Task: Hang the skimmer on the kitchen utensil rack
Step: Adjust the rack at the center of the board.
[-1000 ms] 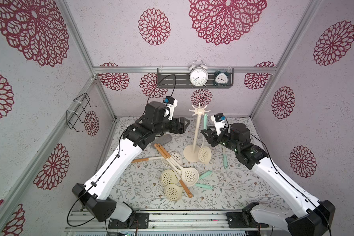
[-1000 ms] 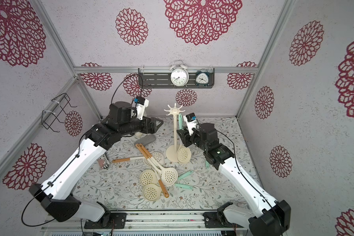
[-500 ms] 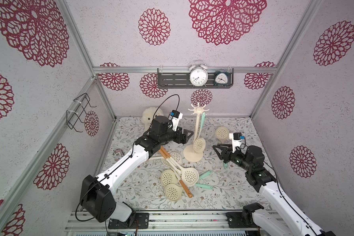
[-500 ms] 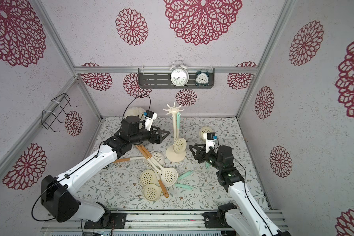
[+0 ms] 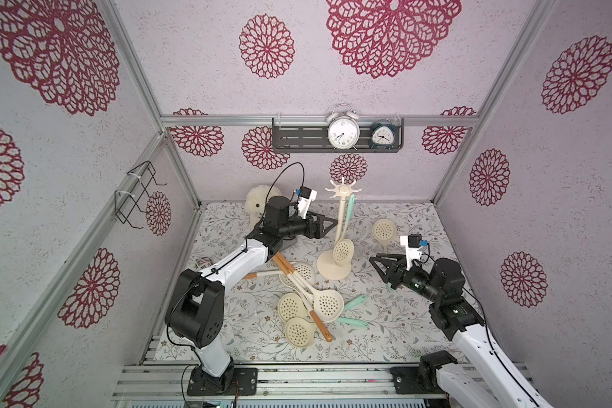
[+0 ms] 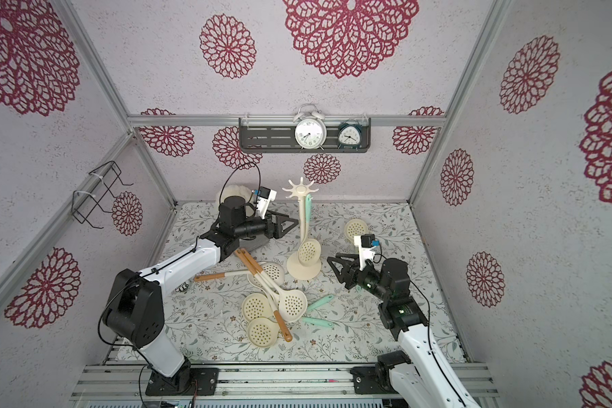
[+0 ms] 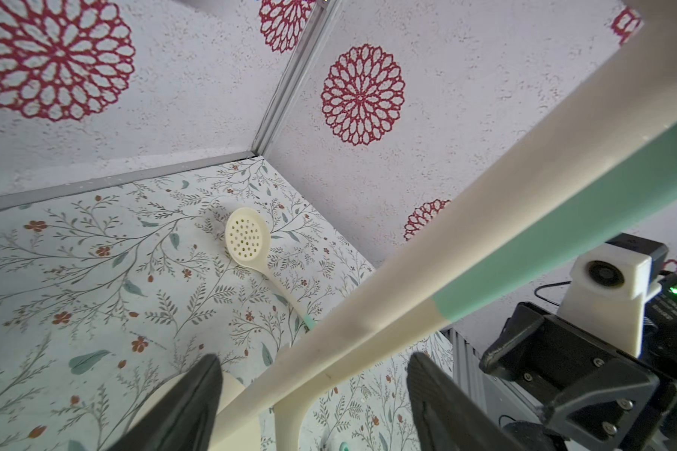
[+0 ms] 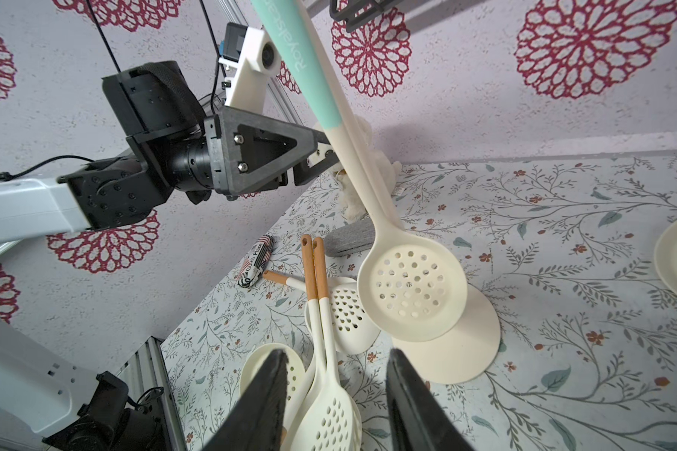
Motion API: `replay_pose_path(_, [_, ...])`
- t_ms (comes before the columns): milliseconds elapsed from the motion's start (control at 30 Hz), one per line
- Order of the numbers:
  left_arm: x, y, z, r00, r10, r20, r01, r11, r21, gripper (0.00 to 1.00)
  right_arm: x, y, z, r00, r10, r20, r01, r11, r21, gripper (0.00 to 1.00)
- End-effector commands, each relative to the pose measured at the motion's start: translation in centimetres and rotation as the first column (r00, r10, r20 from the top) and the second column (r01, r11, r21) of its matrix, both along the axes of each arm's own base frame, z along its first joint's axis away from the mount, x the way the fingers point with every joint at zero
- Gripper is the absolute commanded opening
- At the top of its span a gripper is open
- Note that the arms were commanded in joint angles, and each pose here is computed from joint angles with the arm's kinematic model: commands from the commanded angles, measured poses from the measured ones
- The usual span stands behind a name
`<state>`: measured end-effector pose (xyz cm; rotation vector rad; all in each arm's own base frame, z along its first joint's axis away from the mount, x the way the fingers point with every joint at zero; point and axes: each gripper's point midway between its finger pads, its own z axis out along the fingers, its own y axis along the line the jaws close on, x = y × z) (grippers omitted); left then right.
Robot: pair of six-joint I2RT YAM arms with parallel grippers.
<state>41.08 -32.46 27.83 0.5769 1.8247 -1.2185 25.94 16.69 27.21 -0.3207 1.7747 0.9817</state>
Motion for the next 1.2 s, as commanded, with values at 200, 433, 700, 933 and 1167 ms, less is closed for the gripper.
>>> replay_pose_path(200, [0.2, -2.0, -0.2, 0.993, -0.116, 0.016, 0.117, 0.991, -0.072, 0.65, -0.5, -0.2, 0.8, 1.000, 0.011, 0.010, -0.011, 1.000, 0.010, 0.43])
replay_pose_path(433, [0.7, -3.3, -1.5, 0.988, -0.156, -0.006, 0.155, 0.985, -0.076, 0.62, -0.6, -0.4, 0.5, 1.000, 0.006, 0.004, -0.006, 1.000, 0.004, 0.42])
replay_pose_path(700, [0.5, -4.8, -2.2, 0.980, -0.196, -0.021, 0.194, 0.977, -0.083, 0.56, -0.6, -0.4, 0.1, 1.000, 0.007, -0.006, -0.007, 1.000, -0.002, 0.42])
replay_pose_path(933, [0.5, -4.9, -2.0, 0.980, -0.196, -0.016, 0.194, 0.977, -0.085, 0.42, -0.7, -0.5, -0.5, 1.000, 0.006, -0.013, -0.006, 1.000, -0.005, 0.41])
replay_pose_path(1167, [0.5, -4.9, -1.8, 0.986, -0.167, -0.010, 0.166, 0.985, -0.050, 0.35, -0.8, -0.6, -0.7, 1.000, 0.003, -0.015, -0.003, 1.000, -0.003, 0.41])
